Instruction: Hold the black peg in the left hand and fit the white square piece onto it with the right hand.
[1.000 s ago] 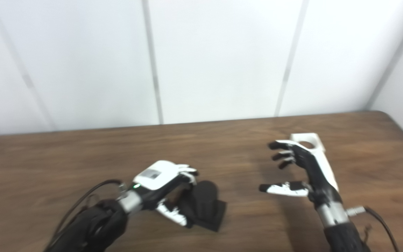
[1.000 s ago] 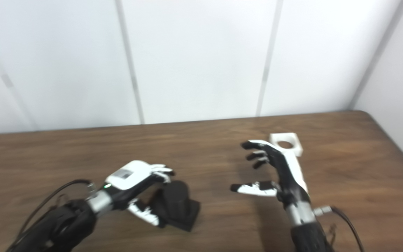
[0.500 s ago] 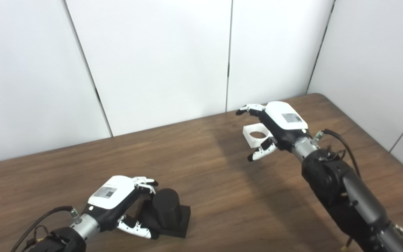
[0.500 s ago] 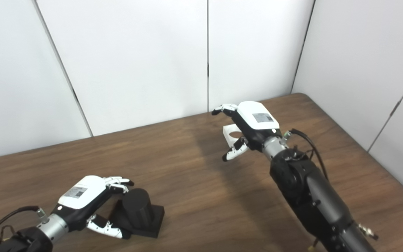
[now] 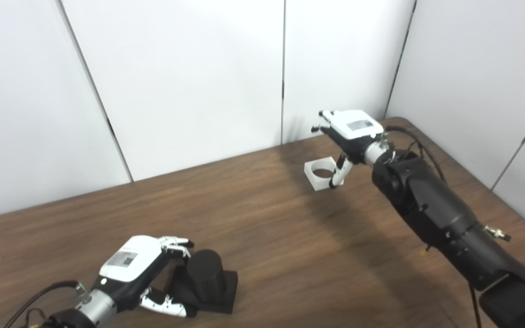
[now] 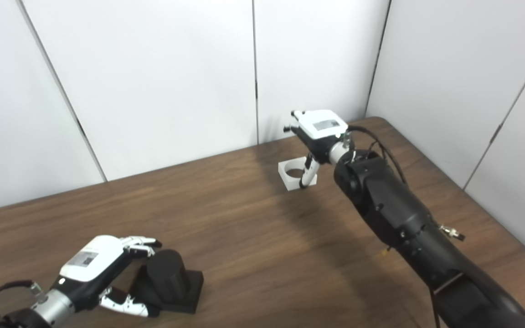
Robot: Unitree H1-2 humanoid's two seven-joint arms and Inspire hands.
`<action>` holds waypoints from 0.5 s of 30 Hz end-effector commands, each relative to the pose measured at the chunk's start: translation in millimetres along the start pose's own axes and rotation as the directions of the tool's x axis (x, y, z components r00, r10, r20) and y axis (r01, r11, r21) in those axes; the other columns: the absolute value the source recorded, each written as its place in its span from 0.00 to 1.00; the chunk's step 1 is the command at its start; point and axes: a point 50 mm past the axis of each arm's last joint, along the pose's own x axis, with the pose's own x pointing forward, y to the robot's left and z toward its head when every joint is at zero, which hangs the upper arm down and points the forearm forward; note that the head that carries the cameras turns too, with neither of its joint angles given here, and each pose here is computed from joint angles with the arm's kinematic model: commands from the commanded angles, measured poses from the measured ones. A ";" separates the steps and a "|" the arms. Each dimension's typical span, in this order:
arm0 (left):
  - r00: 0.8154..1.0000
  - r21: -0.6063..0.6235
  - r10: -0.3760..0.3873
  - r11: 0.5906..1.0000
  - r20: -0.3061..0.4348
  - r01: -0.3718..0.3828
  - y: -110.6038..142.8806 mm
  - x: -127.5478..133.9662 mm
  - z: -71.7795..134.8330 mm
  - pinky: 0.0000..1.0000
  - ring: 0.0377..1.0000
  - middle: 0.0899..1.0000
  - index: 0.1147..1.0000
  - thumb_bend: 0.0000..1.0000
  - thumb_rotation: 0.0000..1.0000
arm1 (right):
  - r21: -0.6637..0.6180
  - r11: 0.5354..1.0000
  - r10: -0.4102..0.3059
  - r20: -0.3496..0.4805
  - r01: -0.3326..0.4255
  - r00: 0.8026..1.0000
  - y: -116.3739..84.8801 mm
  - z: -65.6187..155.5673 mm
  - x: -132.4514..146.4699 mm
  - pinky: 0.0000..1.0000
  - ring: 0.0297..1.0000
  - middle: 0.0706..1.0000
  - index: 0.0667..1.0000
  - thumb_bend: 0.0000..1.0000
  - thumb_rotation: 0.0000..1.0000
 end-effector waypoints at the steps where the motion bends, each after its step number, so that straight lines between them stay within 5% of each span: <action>1: 0.990 0.027 -0.133 0.991 -0.052 0.135 -20.3 -15.6 -9.5 0.81 0.85 0.82 0.42 0.52 0.06 | -0.024 0.995 -0.095 -0.023 0.095 0.995 -35.8 -1.7 14.3 0.89 0.98 1.00 0.88 0.91 0.16; 7: 0.990 0.033 -0.128 0.991 -0.052 0.130 -21.6 -16.1 -10.5 0.79 0.85 0.82 0.42 0.52 0.06 | -0.034 0.999 -0.038 -0.041 0.036 0.998 -31.4 -4.1 32.8 0.90 0.99 1.00 0.96 0.93 0.14; 15: 0.989 0.036 -0.134 0.990 -0.054 0.136 -20.8 -17.7 -10.2 0.79 0.85 0.83 0.42 0.52 0.06 | -0.067 0.996 0.061 -0.043 -0.064 0.997 -23.1 -1.2 47.3 0.89 0.98 1.00 0.90 0.93 0.15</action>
